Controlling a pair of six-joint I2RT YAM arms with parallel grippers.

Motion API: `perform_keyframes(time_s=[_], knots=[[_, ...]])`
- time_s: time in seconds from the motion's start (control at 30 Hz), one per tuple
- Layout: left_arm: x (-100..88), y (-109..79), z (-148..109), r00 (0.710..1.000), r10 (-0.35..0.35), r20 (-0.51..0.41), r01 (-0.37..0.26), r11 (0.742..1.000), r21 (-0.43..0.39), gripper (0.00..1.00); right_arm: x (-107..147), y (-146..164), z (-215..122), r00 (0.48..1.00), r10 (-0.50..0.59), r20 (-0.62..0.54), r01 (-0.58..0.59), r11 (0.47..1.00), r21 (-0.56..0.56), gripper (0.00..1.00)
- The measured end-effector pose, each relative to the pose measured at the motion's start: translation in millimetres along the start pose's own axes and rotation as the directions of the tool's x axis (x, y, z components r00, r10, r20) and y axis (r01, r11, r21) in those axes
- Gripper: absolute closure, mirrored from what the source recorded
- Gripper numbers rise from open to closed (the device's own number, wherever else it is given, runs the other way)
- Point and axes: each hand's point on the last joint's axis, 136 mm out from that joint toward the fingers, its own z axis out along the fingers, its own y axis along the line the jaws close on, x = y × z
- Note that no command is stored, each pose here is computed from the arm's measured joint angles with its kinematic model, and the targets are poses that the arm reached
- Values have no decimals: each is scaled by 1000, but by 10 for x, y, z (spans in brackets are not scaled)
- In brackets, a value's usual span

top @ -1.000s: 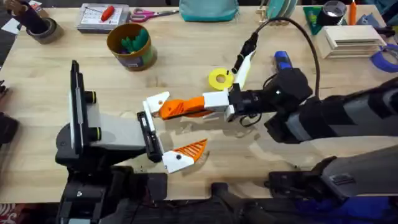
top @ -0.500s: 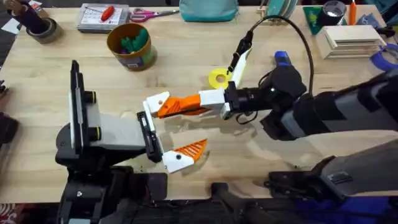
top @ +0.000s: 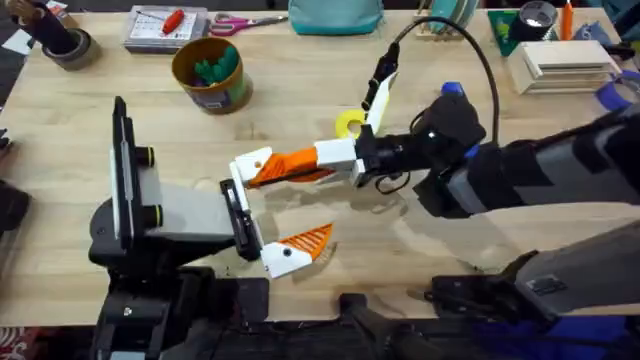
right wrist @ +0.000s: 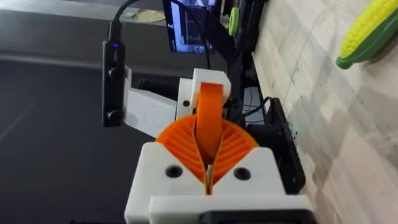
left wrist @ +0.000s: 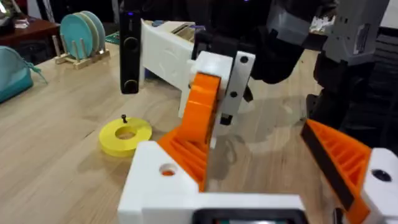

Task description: Pick up the gripper from the table and insert it into the empty holder that is missing its gripper. Then pick up a screw, insert it into the mounting hole, and use the screwdriver to tighten it. Finally, clean up the table by picking up the vegetable and placing it into the bucket.

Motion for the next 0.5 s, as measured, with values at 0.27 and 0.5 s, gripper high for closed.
perform_keyframes(time_s=[0.27,0.5], knots=[[1,0,0,1000,-3,0,3,1000,0,14,-43,-34,39,1000,-7,-19,7,1000,-2,993],[1,-2,0,1000,-3,0,3,1000,1,15,-52,-25,31,999,-14,-29,14,1000,-4,993]])
